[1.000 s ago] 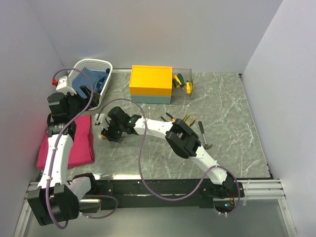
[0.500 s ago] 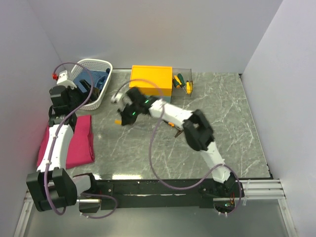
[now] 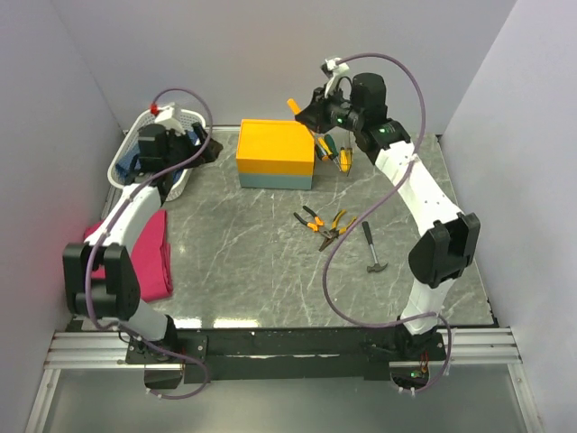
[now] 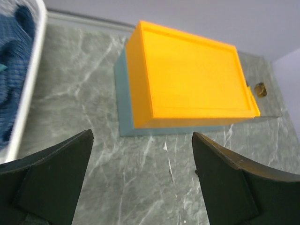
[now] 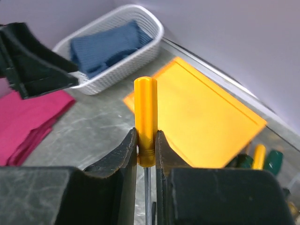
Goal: Sort the tools into containers
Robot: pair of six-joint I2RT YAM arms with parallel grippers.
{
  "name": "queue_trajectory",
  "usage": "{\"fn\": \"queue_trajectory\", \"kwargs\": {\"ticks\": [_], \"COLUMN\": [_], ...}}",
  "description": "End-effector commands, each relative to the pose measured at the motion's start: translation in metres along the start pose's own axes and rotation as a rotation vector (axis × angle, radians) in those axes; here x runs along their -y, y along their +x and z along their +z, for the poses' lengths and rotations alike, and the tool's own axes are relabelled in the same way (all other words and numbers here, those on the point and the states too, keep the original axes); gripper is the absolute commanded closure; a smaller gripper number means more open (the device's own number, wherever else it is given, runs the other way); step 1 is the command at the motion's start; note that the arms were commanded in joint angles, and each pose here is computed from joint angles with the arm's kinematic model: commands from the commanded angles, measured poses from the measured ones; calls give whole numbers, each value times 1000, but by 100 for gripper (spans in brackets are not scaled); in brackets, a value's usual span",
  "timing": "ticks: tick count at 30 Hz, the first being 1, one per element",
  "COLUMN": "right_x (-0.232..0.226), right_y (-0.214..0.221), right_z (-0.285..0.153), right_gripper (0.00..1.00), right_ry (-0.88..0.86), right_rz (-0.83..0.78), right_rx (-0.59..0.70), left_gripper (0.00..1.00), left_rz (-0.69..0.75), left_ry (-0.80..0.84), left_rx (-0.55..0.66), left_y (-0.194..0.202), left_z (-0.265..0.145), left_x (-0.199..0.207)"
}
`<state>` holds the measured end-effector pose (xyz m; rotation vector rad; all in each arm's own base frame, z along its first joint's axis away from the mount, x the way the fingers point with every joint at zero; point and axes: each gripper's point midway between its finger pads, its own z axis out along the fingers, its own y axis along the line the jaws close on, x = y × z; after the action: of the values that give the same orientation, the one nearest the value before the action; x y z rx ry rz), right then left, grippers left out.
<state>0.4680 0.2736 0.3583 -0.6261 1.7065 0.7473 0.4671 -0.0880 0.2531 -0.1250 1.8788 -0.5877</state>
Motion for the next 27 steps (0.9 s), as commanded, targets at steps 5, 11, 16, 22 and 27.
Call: {"fn": "queue_trajectory", "kwargs": {"ticks": [5, 11, 16, 22, 27], "right_x": [100, 141, 162, 164, 171], "right_y": [57, 72, 102, 107, 68], "right_z": [21, 29, 32, 34, 14], "right_gripper": [100, 100, 100, 42, 31], "right_ry": [208, 260, 294, 284, 361], "right_rz": [78, 93, 123, 112, 41], "right_rx": [-104, -125, -173, -196, -118], "left_gripper": [8, 7, 7, 6, 6], "left_rz": [62, 85, 80, 103, 112], "left_ry": [-3, -40, -45, -24, -81], "left_rx": [-61, -80, -100, -113, -71], "left_y": [6, 15, 22, 24, 15], "left_z": [24, 27, 33, 50, 72], "left_x": [-2, -13, -16, -16, -36]}}
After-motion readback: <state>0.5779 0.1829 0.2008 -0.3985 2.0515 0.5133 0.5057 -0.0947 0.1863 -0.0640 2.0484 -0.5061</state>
